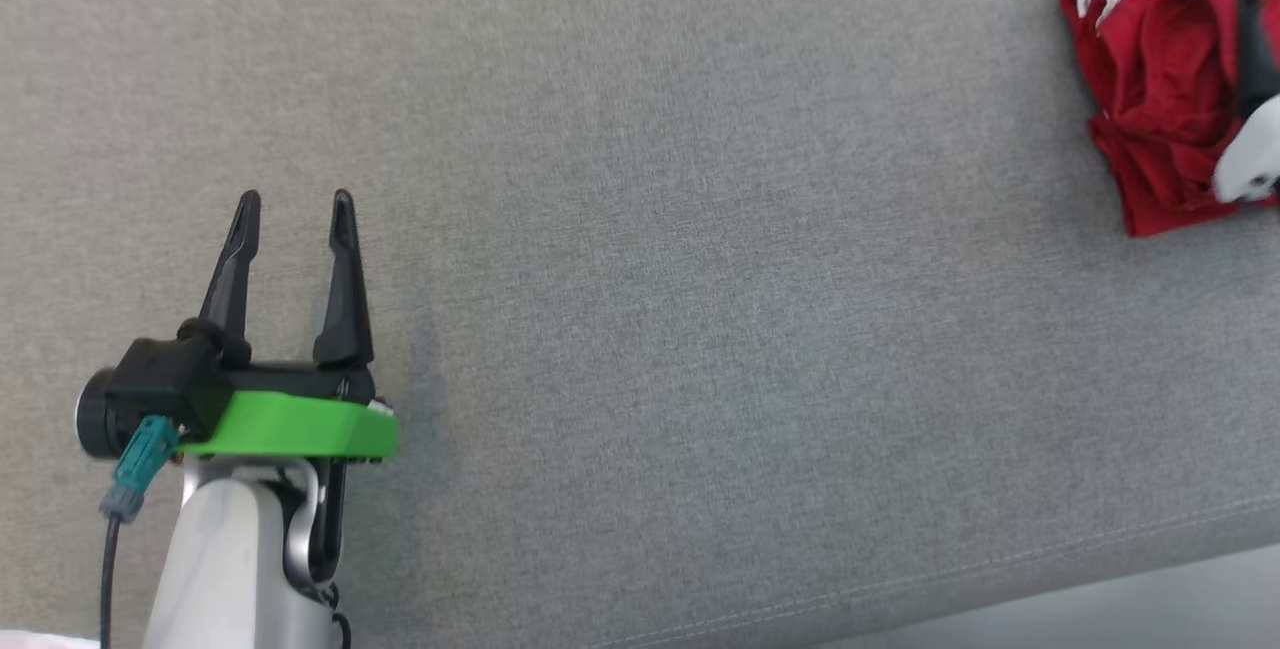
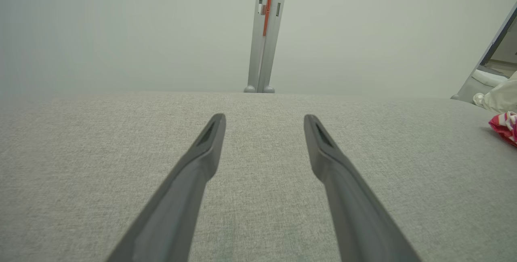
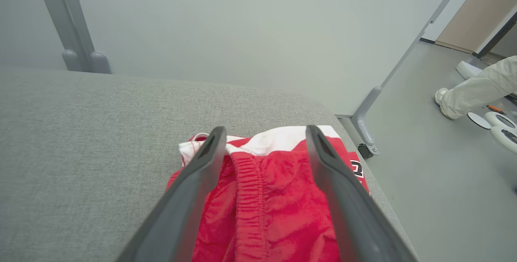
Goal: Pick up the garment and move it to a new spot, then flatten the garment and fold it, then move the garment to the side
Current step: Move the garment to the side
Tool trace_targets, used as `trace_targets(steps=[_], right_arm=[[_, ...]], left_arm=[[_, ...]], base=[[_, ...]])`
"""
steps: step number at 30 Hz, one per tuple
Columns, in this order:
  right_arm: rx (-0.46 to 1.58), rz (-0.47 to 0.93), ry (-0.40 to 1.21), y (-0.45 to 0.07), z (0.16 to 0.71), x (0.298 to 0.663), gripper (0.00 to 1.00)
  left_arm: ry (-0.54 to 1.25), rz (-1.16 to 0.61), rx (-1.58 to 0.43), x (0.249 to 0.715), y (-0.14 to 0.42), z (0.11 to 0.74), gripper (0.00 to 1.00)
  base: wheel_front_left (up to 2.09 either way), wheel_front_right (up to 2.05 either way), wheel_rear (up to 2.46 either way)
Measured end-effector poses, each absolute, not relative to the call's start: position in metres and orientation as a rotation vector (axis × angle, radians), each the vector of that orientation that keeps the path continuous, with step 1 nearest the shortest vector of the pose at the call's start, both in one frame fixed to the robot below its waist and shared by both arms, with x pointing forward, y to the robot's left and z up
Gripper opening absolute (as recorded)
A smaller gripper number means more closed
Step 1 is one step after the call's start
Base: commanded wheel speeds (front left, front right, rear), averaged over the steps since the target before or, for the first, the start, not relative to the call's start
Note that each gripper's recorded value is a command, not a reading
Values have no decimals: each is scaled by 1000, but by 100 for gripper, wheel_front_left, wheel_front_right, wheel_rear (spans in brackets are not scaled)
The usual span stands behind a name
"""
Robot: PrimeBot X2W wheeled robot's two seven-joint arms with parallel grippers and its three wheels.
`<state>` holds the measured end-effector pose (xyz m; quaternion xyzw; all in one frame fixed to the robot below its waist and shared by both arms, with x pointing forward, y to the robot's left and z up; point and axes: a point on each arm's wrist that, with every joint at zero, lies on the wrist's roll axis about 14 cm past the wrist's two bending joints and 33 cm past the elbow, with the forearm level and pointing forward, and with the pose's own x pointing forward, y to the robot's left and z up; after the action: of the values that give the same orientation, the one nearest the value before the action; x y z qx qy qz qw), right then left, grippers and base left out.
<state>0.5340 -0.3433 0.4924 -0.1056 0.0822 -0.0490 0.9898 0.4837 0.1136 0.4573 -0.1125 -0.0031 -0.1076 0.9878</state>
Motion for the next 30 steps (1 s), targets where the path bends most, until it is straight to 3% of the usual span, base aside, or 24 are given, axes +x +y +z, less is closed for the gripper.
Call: trace_targets(steps=[7, 14, 23, 30], right_arm=[[-71, -3, -10, -283, 521, 502, 100], [5, 60, -83, -237, 531, 464, 100], [98, 91, -70, -198, 518, 423, 100], [143, 98, -65, -186, 519, 414, 100]], left_arm=[[-11, -152, -221, 460, 136, 470, 100], [-28, -99, -214, 437, 150, 484, 100], [-42, -56, -210, 406, 162, 495, 100], [-63, -44, -216, 390, 168, 502, 100]], base=[[0, 0, 0], [0, 0, 0], [0, 0, 0], [0, 0, 0]])
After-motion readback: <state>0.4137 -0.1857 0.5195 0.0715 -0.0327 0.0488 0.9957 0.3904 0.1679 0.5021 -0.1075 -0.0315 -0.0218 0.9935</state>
